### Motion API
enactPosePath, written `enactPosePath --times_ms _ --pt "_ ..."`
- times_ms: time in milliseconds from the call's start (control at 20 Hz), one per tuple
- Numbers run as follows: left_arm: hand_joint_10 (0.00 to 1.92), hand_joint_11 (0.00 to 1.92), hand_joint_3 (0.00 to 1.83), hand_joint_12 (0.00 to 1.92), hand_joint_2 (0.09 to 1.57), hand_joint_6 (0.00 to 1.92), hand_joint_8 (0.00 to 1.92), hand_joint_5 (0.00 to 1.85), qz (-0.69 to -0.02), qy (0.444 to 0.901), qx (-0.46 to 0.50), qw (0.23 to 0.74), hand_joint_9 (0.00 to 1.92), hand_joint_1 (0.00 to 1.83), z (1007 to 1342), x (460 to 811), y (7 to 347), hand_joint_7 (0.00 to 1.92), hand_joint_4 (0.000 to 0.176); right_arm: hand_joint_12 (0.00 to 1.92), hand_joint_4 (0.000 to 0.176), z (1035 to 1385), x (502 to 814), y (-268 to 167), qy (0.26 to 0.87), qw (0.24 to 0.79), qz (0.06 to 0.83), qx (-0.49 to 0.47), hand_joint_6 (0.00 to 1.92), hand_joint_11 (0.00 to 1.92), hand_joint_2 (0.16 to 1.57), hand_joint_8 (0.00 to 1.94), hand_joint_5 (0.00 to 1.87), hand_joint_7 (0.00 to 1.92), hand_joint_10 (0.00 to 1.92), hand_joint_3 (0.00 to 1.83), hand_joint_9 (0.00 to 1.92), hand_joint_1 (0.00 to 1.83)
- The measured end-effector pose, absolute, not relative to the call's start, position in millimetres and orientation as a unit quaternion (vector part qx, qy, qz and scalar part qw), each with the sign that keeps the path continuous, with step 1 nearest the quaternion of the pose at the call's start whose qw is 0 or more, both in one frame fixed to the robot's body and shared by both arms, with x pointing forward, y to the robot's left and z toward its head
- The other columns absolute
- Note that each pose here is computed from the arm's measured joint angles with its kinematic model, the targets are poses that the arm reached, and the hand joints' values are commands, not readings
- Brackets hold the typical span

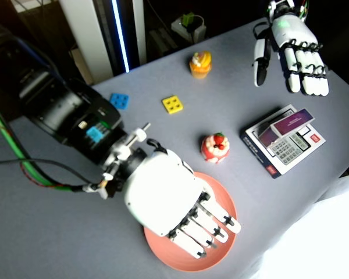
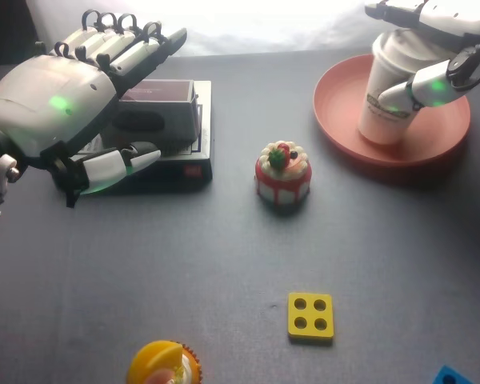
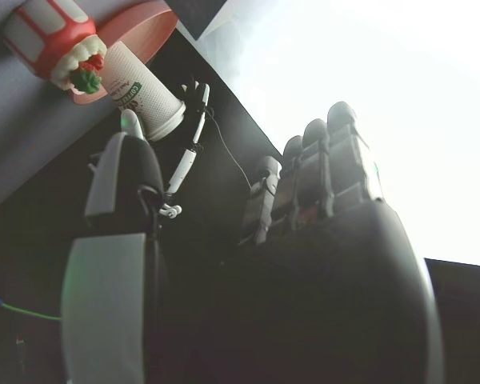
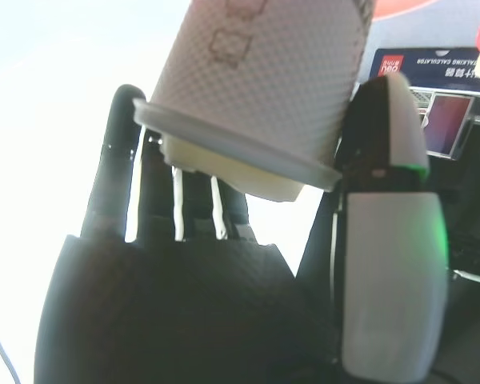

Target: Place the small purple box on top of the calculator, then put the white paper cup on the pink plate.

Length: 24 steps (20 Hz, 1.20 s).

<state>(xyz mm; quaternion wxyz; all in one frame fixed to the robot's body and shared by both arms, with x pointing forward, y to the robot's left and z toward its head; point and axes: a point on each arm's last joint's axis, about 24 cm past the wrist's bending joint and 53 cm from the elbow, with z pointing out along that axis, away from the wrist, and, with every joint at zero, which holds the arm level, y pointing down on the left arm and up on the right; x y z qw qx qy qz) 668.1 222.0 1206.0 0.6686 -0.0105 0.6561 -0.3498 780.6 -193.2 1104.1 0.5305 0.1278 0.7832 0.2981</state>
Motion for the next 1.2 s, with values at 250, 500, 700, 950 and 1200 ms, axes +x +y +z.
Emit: enactPosePath --times_ms 250,500,700,950,1200 --pt "0.00 0.02 0.00 0.01 1.18 0.00 0.00 0.01 -0.350 0.657 -0.012 0.668 0.00 0.93 1205 668 223 0.00 0.067 0.00 0.118 1103 774 -178 0.788 0.525 0.303 0.108 0.00 0.00 0.95 0.00 0.00 0.00 0.00 0.00 0.00 0.71" --pt "0.00 0.01 0.00 0.02 1.16 0.00 0.00 0.00 -0.348 0.660 -0.018 0.666 0.00 0.92 1201 667 226 0.00 0.078 0.00 0.076 1127 765 -183 0.775 0.544 0.309 0.093 0.00 0.00 0.95 0.00 0.00 0.00 0.00 0.00 0.00 0.66" --pt "0.00 0.00 0.00 0.08 1.15 0.00 0.00 0.01 -0.348 0.664 -0.025 0.661 0.00 0.90 1194 663 228 0.00 0.086 0.00 0.118 1156 750 -192 0.753 0.570 0.318 0.083 0.00 0.00 0.92 0.00 0.00 0.00 0.00 0.00 0.00 0.52" --pt "0.00 0.00 0.02 0.00 1.20 0.00 0.00 0.00 -0.339 0.654 -0.048 0.675 0.00 0.76 1198 653 249 0.00 0.108 0.00 0.171 1239 705 -204 0.671 0.655 0.346 0.038 0.00 0.00 0.96 0.00 0.00 0.00 0.00 0.00 0.00 0.60" --pt "0.00 0.00 0.02 0.00 1.27 0.00 0.00 0.00 -0.354 0.630 -0.046 0.689 0.00 0.55 1207 637 249 0.00 0.049 0.33 0.169 1267 659 -190 0.621 0.689 0.374 -0.006 0.00 0.00 1.13 0.00 0.00 0.00 0.00 0.00 0.00 0.53"
